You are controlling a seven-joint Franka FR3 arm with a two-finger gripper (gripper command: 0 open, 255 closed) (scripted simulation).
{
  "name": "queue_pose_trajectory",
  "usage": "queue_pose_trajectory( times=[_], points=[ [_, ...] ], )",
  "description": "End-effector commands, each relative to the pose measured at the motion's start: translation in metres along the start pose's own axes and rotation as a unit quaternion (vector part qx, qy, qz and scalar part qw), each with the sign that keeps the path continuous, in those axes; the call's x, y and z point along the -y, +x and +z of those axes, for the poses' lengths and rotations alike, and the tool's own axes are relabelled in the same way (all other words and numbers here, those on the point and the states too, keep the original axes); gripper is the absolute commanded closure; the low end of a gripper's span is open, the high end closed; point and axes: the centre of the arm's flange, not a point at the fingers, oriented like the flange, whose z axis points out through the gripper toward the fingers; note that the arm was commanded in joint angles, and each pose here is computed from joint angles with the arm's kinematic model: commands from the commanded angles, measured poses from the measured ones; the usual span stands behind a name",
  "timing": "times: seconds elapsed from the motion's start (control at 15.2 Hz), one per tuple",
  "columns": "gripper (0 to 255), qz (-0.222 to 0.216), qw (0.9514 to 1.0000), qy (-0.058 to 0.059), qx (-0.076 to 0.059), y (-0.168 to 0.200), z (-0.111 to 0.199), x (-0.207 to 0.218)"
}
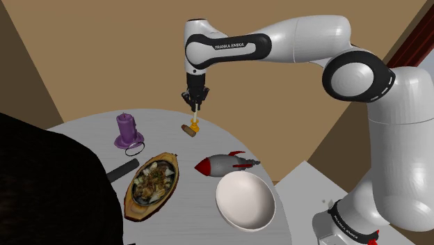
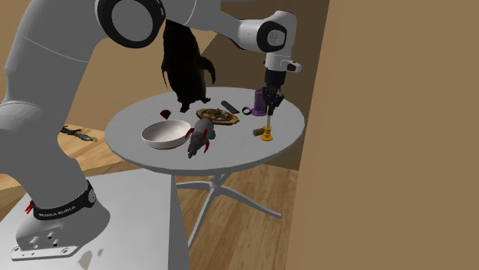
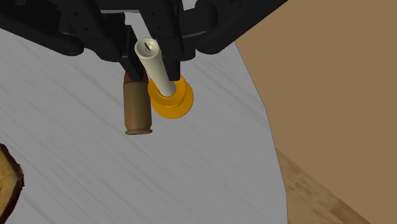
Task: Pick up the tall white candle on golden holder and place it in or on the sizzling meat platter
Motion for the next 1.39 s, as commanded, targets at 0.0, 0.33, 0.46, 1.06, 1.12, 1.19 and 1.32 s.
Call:
queue_pose_trajectory(
  times=[0.0,0.33,0.46,1.06,1.12,1.19,1.32],
  points=[
    [255,0.0,1.0,0.0,0.0,0.0,0.0,0.0],
    [255,0.0,1.0,0.0,0.0,-0.001,-0.005,0.0],
    [255,0.0,1.0,0.0,0.0,-0.002,-0.016,0.0],
    [255,0.0,1.0,0.0,0.0,-0.007,-0.063,0.0],
    [255,0.0,1.0,0.0,0.0,-0.008,-0.068,0.0],
    [255,0.0,1.0,0.0,0.0,-0.008,-0.073,0.0],
    [255,0.0,1.0,0.0,0.0,-0.009,-0.084,0.0]
  ],
)
